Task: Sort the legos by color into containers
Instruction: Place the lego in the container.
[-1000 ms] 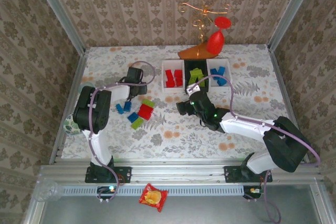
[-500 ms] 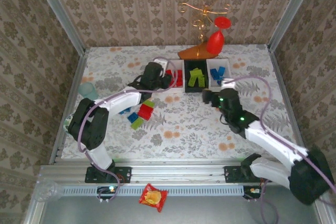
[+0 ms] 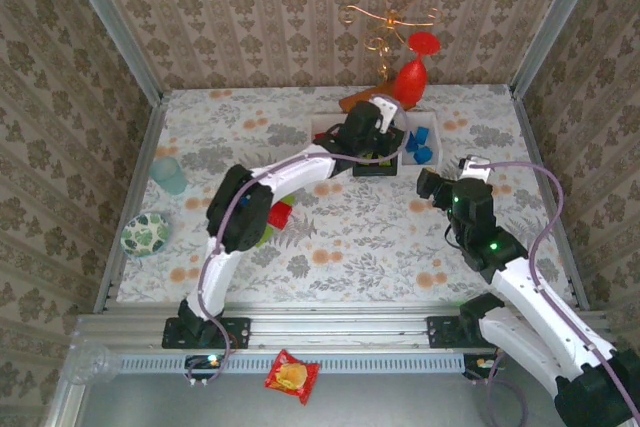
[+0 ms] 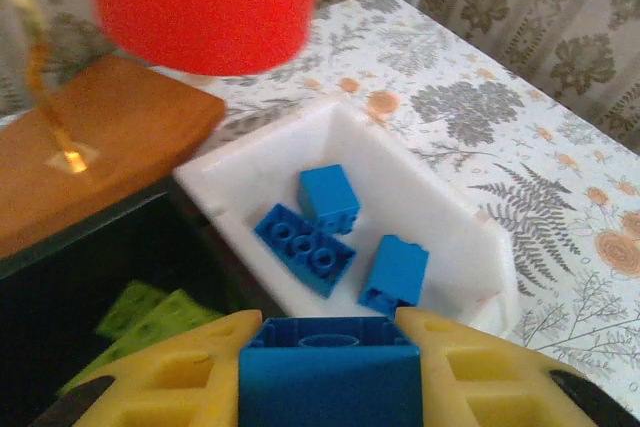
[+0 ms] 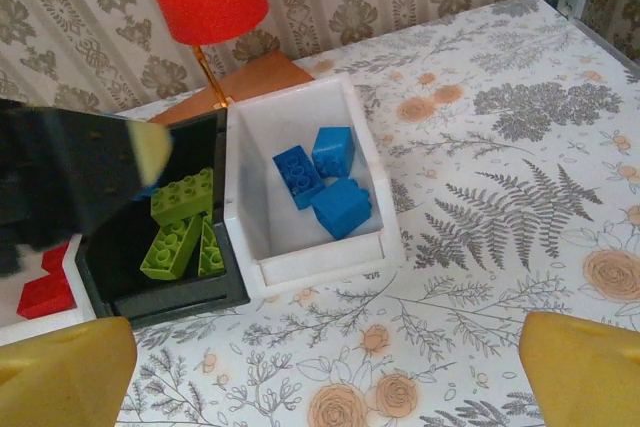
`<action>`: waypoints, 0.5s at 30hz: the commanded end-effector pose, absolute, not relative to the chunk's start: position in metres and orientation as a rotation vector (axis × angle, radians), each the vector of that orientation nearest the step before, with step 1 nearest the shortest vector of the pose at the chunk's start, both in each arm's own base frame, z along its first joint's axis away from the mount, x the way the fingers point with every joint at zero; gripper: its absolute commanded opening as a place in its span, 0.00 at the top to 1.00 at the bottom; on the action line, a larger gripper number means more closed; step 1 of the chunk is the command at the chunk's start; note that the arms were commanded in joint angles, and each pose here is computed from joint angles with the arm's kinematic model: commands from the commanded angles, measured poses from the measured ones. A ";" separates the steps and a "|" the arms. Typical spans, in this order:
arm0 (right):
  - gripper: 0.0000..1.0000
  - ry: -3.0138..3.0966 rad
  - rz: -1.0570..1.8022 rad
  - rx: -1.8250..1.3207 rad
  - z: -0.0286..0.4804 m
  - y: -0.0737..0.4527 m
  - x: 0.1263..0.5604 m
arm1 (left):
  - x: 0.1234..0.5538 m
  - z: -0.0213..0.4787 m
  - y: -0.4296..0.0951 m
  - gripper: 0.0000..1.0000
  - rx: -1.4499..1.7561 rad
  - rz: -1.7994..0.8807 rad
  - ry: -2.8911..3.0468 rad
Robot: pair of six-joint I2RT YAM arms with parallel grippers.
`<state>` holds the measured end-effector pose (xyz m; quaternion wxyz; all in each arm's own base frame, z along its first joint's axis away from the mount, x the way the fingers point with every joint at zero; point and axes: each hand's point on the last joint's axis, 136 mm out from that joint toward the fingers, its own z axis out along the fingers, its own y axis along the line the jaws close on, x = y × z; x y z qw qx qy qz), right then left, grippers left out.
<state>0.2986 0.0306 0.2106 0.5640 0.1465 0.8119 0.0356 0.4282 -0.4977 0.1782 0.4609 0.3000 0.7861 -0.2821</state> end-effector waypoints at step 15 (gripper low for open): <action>0.00 1.955 0.075 0.342 0.197 0.024 0.277 | 0.446 0.182 -0.550 0.45 0.866 -0.744 1.946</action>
